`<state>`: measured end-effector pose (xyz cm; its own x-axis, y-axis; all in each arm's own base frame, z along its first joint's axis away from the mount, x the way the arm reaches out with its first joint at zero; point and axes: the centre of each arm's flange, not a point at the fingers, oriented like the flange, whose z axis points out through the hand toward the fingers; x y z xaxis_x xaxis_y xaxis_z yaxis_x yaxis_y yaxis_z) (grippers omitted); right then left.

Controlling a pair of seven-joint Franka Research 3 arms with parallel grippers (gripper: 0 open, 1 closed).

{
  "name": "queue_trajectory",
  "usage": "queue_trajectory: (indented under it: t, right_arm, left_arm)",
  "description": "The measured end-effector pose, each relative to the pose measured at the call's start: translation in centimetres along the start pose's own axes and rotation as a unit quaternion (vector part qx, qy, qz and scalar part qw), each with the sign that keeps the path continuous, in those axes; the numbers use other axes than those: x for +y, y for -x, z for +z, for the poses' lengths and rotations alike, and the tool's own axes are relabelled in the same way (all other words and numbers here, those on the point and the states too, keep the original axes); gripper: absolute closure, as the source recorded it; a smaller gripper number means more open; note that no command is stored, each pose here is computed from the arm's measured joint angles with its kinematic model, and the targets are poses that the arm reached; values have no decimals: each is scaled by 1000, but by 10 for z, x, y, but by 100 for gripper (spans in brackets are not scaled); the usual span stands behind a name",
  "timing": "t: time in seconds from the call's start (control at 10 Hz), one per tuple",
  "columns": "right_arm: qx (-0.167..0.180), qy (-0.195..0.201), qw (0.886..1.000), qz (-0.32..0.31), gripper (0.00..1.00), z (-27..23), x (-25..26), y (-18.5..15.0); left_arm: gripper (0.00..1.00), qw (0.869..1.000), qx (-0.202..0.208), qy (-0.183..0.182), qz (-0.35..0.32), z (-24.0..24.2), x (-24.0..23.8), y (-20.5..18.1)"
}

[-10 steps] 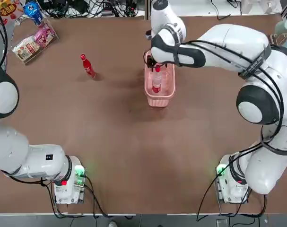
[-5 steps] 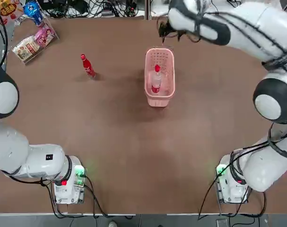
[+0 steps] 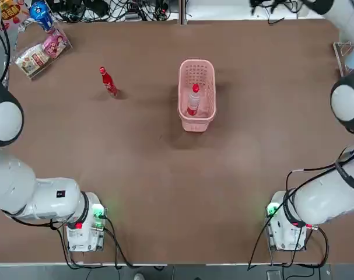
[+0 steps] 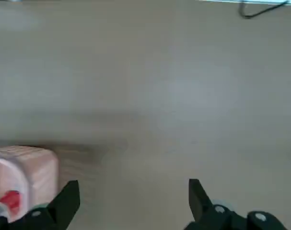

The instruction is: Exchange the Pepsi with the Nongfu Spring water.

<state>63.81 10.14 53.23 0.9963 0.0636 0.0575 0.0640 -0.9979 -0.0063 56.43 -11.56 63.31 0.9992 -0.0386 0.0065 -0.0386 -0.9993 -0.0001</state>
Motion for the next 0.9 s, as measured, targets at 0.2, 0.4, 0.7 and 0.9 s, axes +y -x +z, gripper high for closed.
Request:
queue_trajectory:
  t: [0.2,0.4,0.7,0.9]
  right_arm:
    - [-6,10,1000,28,0,-2,72,-1]
    - [-8,10,998,54,0,-36,109,15]
    - [-9,5,998,55,0,-101,105,56]
    - [-14,3,998,54,0,-104,102,68]
  left_arm:
    - [0,1000,0,-1,2,0,2,0]
    - [0,1000,0,-1,2,0,2,0]
    - [0,1000,1,-1,0,0,0,0]
    - [0,1000,1,-1,-2,0,-2,-1]
